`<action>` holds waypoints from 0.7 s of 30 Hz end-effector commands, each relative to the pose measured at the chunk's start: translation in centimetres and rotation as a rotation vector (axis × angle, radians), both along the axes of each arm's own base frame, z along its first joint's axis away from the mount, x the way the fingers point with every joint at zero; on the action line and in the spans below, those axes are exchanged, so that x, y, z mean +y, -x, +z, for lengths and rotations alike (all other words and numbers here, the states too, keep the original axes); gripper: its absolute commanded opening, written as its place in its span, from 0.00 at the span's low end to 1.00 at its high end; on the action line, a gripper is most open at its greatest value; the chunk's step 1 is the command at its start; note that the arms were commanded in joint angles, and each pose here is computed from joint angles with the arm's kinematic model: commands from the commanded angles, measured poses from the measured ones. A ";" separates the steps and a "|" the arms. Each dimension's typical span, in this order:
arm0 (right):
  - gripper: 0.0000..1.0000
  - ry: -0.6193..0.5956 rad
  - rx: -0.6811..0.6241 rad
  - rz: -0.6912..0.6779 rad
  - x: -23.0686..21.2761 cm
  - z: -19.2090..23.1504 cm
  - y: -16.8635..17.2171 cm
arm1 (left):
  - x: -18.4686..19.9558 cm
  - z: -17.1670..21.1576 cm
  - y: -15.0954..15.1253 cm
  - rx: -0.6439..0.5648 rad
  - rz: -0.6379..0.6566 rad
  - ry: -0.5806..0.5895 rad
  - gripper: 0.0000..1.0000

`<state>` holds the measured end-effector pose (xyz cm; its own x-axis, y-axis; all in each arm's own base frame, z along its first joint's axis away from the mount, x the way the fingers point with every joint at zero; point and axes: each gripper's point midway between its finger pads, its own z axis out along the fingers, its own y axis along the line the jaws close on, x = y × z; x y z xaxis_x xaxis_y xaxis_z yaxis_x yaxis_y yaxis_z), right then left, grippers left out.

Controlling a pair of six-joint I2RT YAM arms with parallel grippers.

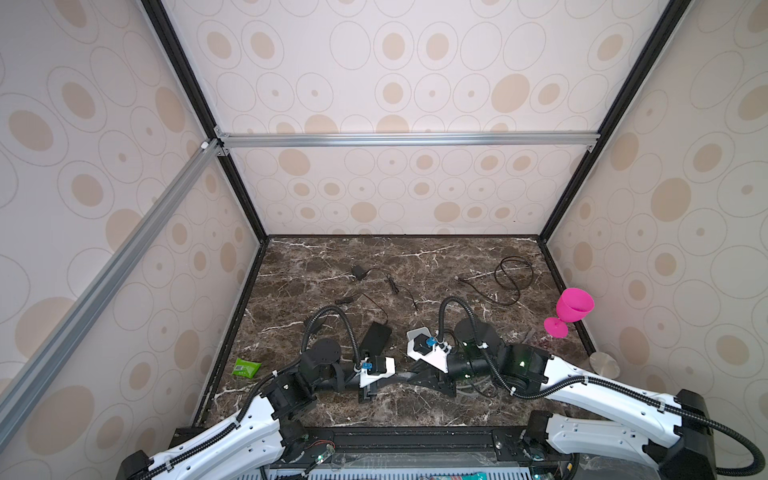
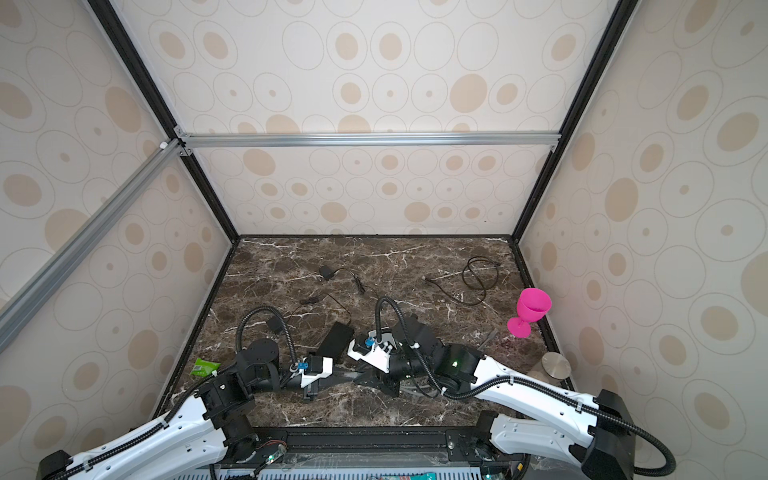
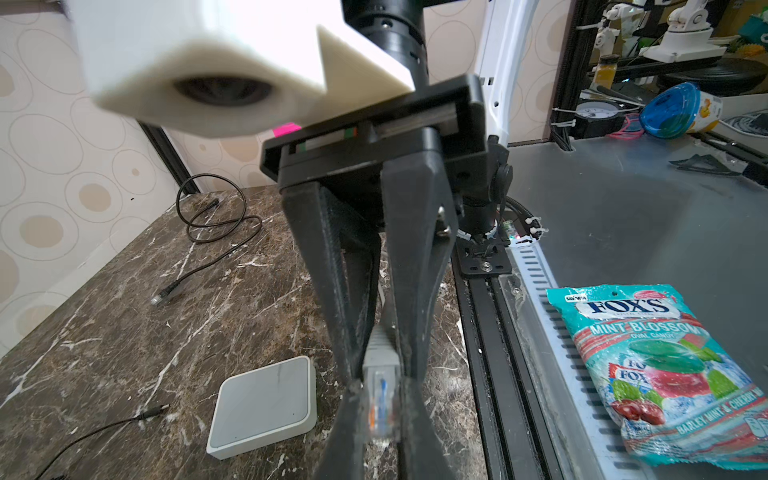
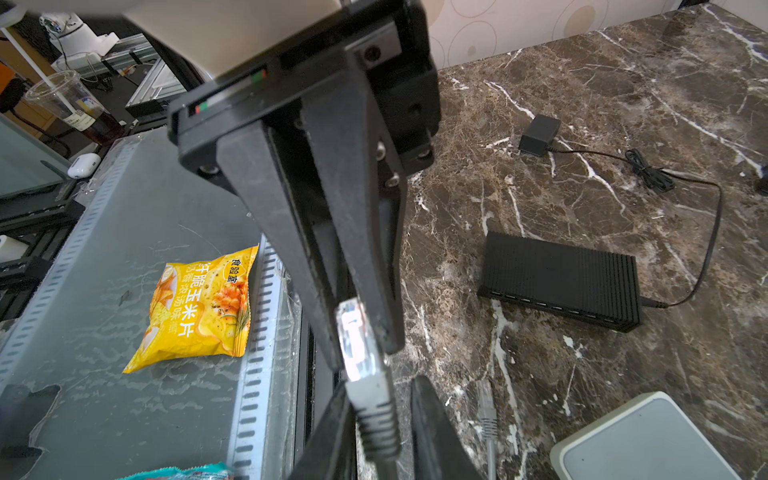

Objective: Insert the plug into the switch port
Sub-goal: 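Hold the ethernet plug steady with both grippers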

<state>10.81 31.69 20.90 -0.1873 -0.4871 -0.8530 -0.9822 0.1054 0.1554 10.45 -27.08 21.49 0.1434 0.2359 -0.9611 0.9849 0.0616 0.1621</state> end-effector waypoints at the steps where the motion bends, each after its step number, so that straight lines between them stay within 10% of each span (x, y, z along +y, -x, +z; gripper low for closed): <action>1: 0.26 -0.020 -0.027 0.008 -0.1 0.9 0.3 | -0.3 2.2 0.2 -0.038 -0.020 0.041 0.01; 21: 0.21 0.014 -0.017 0.031 0.3 0.0 0.5 | -0.3 2.1 0.1 -0.031 -0.017 0.037 0.01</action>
<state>10.52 31.80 20.43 -0.1829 -0.5029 -0.8447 -0.9831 0.0948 0.1564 10.47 -27.13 21.32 0.1390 0.2408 -0.9606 0.9857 0.0593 0.1575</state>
